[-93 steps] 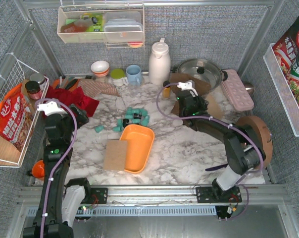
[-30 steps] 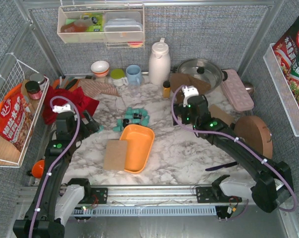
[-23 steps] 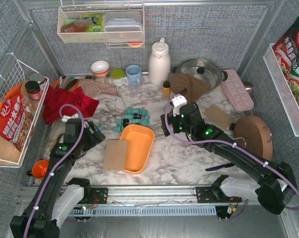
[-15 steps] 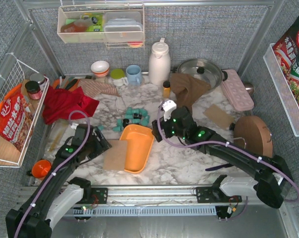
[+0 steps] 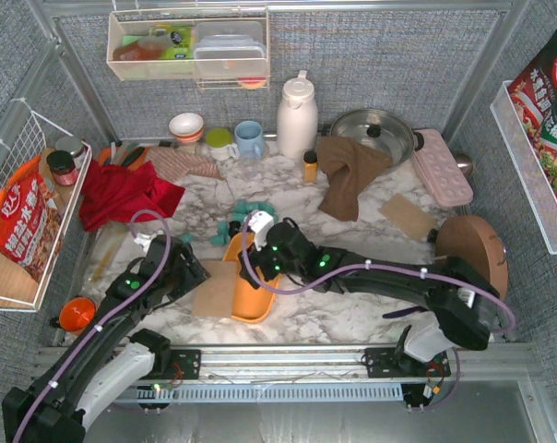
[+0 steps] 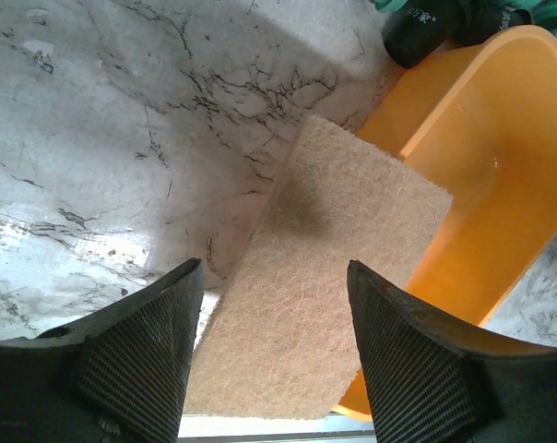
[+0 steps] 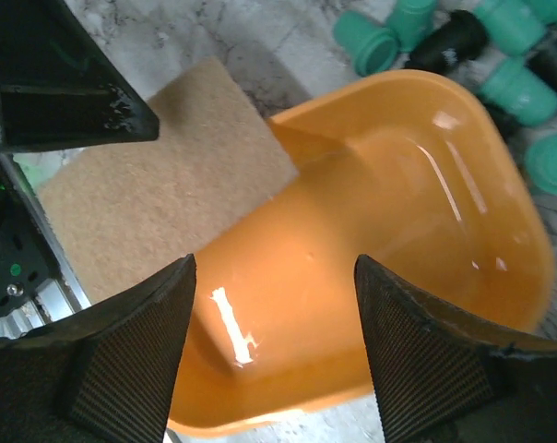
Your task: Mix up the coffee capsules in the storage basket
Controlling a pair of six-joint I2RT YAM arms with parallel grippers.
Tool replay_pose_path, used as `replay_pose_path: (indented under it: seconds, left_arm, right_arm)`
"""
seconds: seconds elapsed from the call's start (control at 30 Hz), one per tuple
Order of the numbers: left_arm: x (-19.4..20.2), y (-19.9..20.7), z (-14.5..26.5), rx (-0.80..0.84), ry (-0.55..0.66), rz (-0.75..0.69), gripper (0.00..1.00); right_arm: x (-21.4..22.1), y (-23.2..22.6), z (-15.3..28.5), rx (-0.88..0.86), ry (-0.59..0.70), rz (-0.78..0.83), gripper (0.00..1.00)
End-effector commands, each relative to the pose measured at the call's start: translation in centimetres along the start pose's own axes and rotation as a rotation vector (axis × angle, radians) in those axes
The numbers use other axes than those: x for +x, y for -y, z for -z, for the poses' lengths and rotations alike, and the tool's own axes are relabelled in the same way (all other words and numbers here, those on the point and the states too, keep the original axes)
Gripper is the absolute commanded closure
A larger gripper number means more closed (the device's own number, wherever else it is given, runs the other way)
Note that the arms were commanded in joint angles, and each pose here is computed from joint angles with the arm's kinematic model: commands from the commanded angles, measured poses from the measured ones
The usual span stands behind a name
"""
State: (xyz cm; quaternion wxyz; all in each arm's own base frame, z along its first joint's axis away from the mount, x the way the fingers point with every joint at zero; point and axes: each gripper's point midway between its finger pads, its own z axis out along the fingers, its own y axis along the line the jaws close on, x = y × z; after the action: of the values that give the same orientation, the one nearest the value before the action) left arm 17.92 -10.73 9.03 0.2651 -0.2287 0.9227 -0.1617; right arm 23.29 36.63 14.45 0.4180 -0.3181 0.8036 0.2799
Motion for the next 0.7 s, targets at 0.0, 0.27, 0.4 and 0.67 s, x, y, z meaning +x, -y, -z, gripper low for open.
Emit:
replay_pose_path:
  seconds: [0.0, 0.27, 0.4, 0.67]
  left_arm:
    - [-0.1, -0.4, 0.1, -0.025, 0.017, 0.006, 0.29]
    - [-0.1, -0.5, 0.1, -0.03, 0.022, 0.005, 0.3]
    - [-0.1, -0.5, 0.1, -0.032, 0.024, 0.005, 0.3]
    - [0.4, 0.0, -0.6, -0.005, 0.011, 0.01, 0.3]
  right_arm:
    - [-1.5, -1.8, -2.0, -0.032, 0.059, -0.03, 0.28]
    - [-0.6, -2.3, -5.4, -0.027, 0.025, -0.048, 0.4]
    - [0.5, -2.0, -6.7, -0.018, -0.006, -0.051, 0.42]
    - [3.0, -1.1, -8.3, 0.023, -0.06, -0.051, 0.47]
